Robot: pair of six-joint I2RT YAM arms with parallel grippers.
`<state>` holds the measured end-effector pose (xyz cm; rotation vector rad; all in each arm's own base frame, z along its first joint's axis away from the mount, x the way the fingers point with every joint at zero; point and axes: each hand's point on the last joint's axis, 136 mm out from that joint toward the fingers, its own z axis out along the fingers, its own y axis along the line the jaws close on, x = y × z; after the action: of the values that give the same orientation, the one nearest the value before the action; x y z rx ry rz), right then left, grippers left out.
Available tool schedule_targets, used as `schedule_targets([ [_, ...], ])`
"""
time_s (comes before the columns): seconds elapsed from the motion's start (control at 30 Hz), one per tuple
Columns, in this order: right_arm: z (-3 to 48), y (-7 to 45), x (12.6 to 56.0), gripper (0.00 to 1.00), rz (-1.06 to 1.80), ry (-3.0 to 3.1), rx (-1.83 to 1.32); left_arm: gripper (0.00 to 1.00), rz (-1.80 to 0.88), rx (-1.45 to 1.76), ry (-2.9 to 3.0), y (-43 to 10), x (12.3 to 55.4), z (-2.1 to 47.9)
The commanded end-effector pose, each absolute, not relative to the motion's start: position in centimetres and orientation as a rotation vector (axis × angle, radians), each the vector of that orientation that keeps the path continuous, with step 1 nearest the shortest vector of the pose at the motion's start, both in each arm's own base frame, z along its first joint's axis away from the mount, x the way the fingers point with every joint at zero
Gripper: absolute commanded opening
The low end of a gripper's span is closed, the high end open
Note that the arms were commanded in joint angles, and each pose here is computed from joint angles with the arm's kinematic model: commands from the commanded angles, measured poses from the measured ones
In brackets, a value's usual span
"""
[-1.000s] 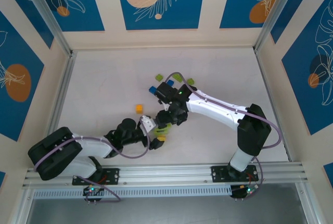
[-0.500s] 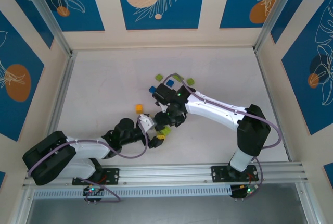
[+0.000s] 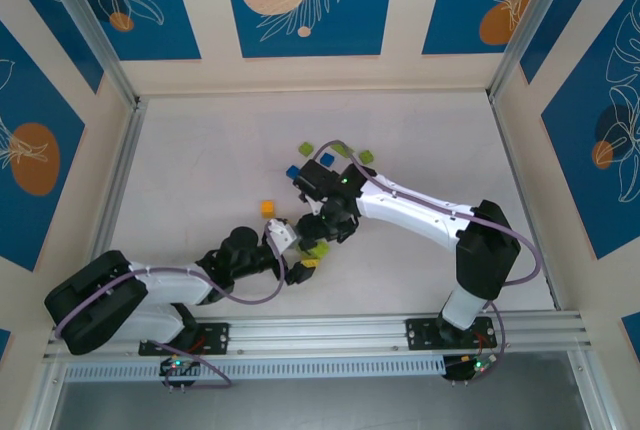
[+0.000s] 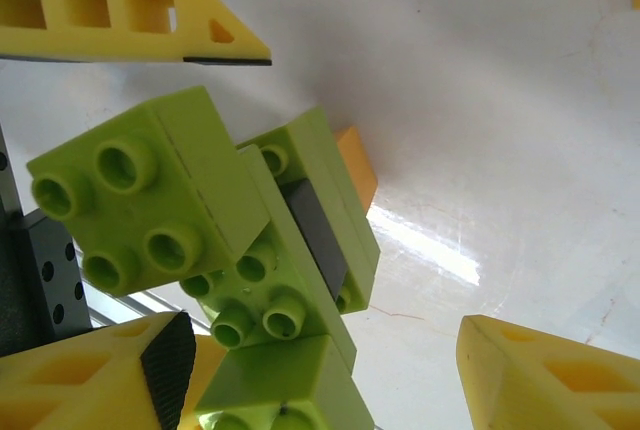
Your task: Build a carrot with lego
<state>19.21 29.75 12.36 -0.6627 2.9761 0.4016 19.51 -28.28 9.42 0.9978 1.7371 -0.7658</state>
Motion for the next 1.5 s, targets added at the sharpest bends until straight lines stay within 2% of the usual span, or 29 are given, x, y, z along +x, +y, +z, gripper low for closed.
schedule_targets([
  [0.0,14.1,30.3,19.8,0.71,0.465,2.924,-0.681,1.00,-0.768,1.011,1.766,-28.4,19.2,8.6],
  [0.63,12.2,30.0,20.4,0.71,0.470,2.958,-0.673,1.00,-0.781,1.026,1.749,-28.3,18.9,8.5],
  [1.47,8.9,27.9,18.3,0.70,0.348,3.056,-0.686,1.00,-0.770,1.034,1.763,-28.2,18.8,7.9],
])
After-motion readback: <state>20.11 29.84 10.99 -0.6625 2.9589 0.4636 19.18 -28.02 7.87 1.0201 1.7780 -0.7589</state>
